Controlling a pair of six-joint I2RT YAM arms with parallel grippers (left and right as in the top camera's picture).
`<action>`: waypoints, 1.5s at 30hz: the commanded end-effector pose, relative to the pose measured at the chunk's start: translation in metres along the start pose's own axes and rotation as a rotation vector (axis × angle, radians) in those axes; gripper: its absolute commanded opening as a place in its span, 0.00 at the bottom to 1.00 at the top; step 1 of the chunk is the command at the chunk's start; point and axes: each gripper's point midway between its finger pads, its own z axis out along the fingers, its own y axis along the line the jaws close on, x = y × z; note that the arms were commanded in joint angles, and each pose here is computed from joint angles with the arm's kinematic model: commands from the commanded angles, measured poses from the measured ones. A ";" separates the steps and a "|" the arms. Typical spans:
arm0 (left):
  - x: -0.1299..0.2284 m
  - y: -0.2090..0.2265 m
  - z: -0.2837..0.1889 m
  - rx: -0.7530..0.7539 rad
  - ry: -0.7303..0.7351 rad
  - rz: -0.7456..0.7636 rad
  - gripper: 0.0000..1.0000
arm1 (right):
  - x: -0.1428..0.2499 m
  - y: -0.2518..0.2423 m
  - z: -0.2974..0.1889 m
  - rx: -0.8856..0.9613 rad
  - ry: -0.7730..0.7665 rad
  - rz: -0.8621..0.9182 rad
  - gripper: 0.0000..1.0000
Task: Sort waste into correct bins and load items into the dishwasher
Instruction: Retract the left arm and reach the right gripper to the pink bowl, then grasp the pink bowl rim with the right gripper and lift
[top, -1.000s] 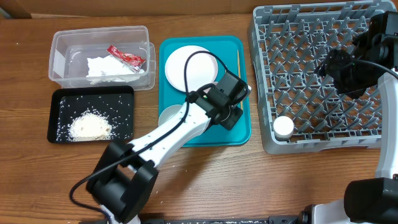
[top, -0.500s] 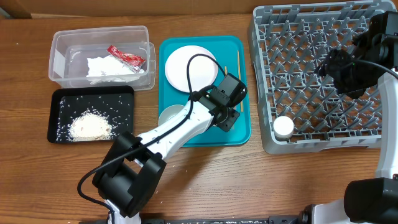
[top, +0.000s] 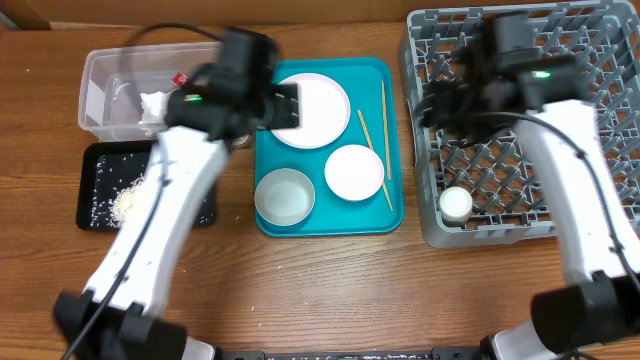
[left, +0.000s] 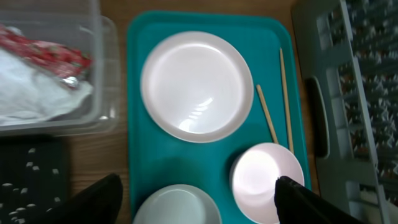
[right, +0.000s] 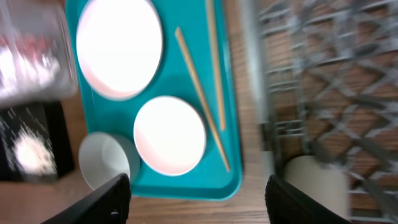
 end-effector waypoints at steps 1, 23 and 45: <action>-0.009 0.023 -0.015 0.002 -0.020 -0.076 0.85 | 0.013 0.019 0.037 0.050 0.075 -0.077 0.70; -0.007 0.073 -0.002 -0.167 0.008 -0.128 1.00 | 0.062 0.006 0.171 0.258 0.310 -0.244 0.37; -0.007 0.073 -0.001 -0.168 0.009 -0.126 1.00 | 0.034 0.025 0.138 0.226 0.208 -0.251 0.04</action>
